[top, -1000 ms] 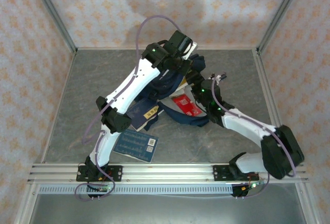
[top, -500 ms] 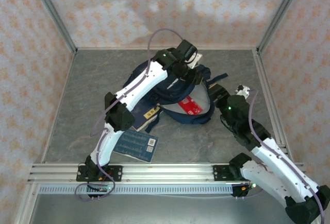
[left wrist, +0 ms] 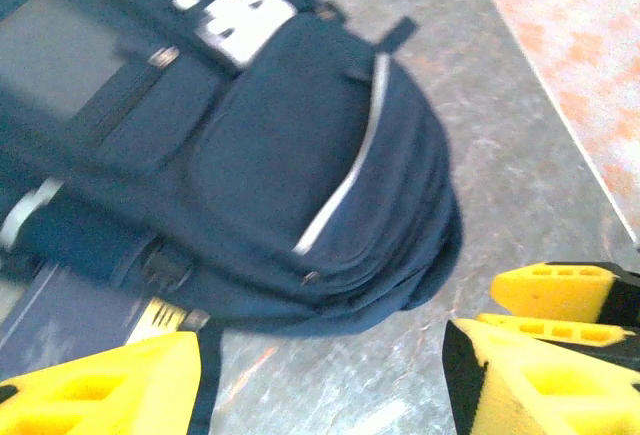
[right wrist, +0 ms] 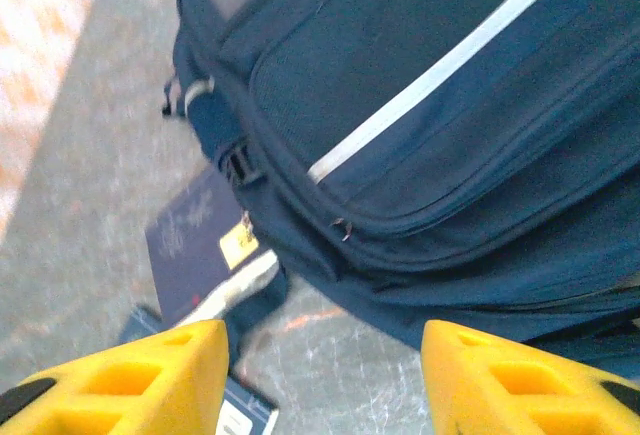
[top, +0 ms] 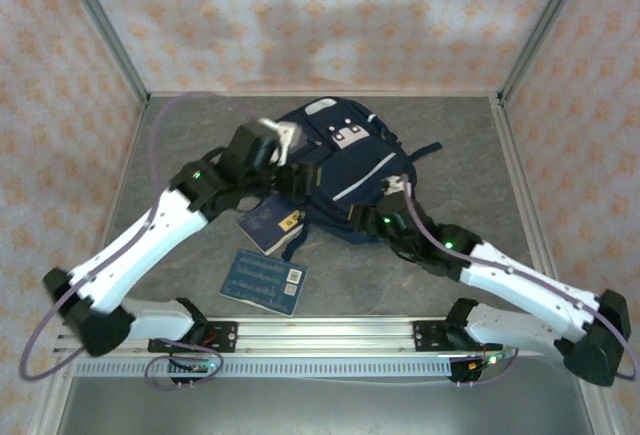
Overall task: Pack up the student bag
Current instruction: Close the student bag at the top-center of the table, then pick up the book from the bottom-center of the table.
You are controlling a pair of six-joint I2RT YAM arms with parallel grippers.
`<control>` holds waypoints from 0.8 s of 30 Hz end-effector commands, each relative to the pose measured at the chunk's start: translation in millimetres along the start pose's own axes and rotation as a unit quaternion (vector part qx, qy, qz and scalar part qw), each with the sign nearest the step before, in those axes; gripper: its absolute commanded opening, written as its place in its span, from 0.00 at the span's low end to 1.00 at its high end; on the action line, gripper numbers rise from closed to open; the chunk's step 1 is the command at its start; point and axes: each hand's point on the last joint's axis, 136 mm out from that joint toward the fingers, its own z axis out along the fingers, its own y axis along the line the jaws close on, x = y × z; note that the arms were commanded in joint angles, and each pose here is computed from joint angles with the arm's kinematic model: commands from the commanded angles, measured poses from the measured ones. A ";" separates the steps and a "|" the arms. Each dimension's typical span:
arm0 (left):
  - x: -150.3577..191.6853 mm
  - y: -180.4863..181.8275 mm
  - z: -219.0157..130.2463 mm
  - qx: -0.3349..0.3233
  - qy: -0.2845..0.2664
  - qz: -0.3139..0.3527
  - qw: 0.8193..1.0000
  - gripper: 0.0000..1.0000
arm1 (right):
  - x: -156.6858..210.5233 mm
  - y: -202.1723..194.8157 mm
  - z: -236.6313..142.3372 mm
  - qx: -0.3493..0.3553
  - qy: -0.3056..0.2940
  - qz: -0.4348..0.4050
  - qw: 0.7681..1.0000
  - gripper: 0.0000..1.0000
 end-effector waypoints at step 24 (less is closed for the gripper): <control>258.2 140.1 6.6 -0.097 0.100 -0.307 0.941 0.00 | 163.9 115.8 149.1 -0.104 0.344 -0.200 0.912 0.50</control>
